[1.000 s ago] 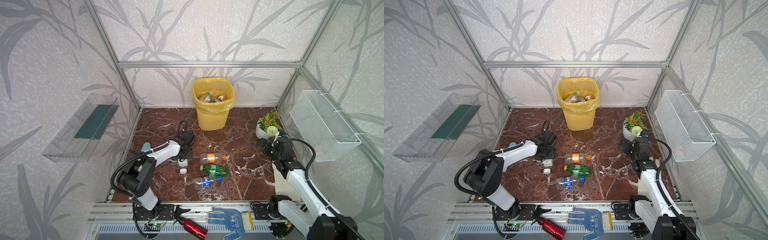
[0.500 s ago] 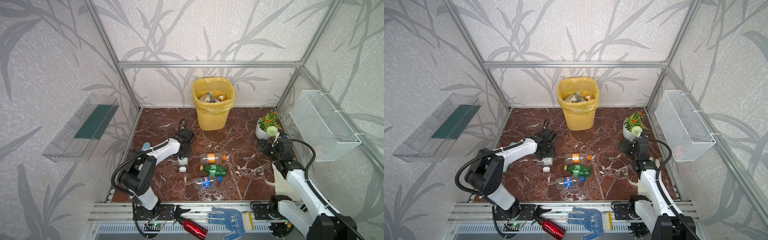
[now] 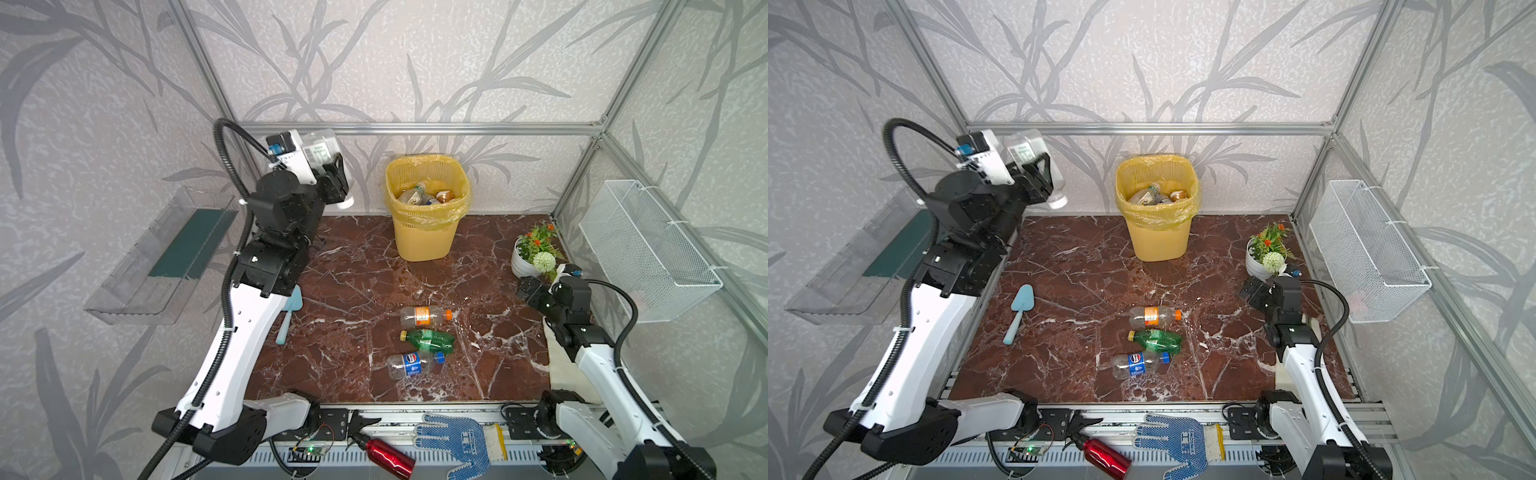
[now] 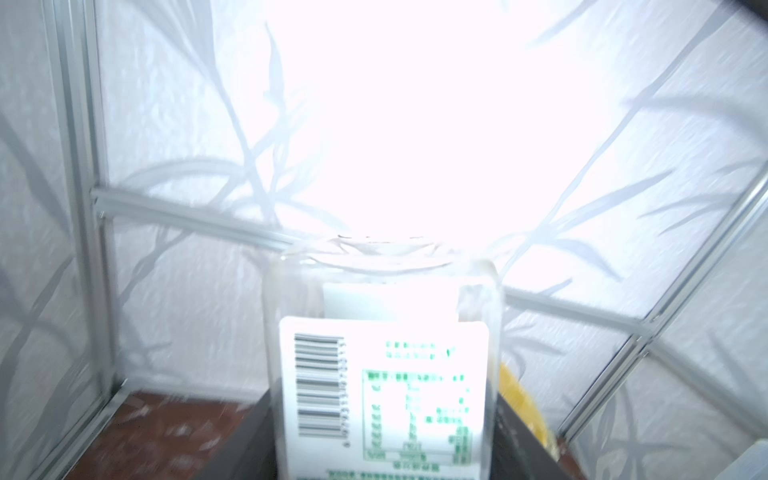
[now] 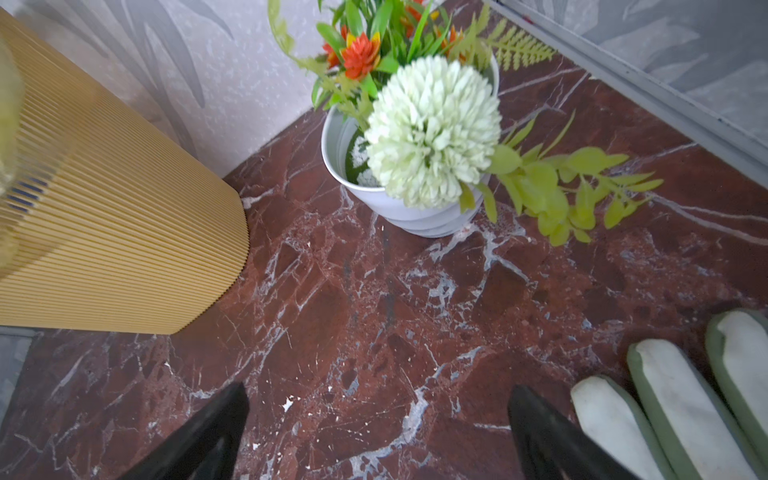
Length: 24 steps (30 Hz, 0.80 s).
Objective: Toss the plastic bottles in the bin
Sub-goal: 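Lift the square bottle over the yellow bin and open the left gripper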
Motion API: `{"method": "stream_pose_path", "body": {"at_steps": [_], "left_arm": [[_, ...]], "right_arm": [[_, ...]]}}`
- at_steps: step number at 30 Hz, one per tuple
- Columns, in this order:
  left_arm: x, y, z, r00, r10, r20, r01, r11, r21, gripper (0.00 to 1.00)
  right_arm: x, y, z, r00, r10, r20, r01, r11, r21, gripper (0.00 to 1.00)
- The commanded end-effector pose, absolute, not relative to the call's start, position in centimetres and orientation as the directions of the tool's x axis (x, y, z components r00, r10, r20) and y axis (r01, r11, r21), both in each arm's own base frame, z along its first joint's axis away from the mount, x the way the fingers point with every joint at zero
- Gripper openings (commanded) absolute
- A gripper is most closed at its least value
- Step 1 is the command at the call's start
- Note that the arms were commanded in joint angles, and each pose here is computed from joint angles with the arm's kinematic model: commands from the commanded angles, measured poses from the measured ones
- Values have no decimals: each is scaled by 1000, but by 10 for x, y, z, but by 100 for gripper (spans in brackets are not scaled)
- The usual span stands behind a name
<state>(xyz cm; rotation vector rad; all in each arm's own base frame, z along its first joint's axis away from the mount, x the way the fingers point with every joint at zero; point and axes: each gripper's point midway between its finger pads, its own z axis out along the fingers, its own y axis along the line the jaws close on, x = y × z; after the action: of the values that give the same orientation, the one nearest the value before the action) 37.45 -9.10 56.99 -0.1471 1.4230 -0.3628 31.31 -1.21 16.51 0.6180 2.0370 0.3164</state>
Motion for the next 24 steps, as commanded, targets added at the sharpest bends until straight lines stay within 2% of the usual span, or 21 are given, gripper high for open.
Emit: {"method": "stream_pose_path", "body": {"at_steps": [1, 3, 5, 7, 11, 18, 24], "left_arm": [[446, -150, 524, -66, -300, -952, 274, 912, -306, 49], [483, -195, 492, -213, -241, -947, 320, 899, -301, 54], [504, -230, 470, -304, -165, -938, 322, 909, -264, 59], [507, -253, 480, -282, -153, -947, 354, 901, -251, 71], [482, -263, 541, -125, -223, -967, 442, 860, -256, 97], [420, -226, 584, 110, -294, -949, 449, 867, -217, 99], [403, -200, 537, 49, -204, -978, 356, 918, -173, 99]], "right_arm": [[309, -11, 167, -405, 571, -714, 300, 821, 486, 98], [310, -6, 169, -418, 576, -703, 280, 817, 504, 96], [310, -2, 171, -445, 571, -690, 269, 820, 505, 96], [308, 0, 173, -462, 562, -686, 268, 826, 497, 96], [298, -5, 180, -438, 553, -709, 276, 833, 480, 96], [286, -7, 171, -446, 547, -708, 289, 837, 465, 96], [292, 2, 171, -463, 555, -692, 253, 830, 497, 95]]}}
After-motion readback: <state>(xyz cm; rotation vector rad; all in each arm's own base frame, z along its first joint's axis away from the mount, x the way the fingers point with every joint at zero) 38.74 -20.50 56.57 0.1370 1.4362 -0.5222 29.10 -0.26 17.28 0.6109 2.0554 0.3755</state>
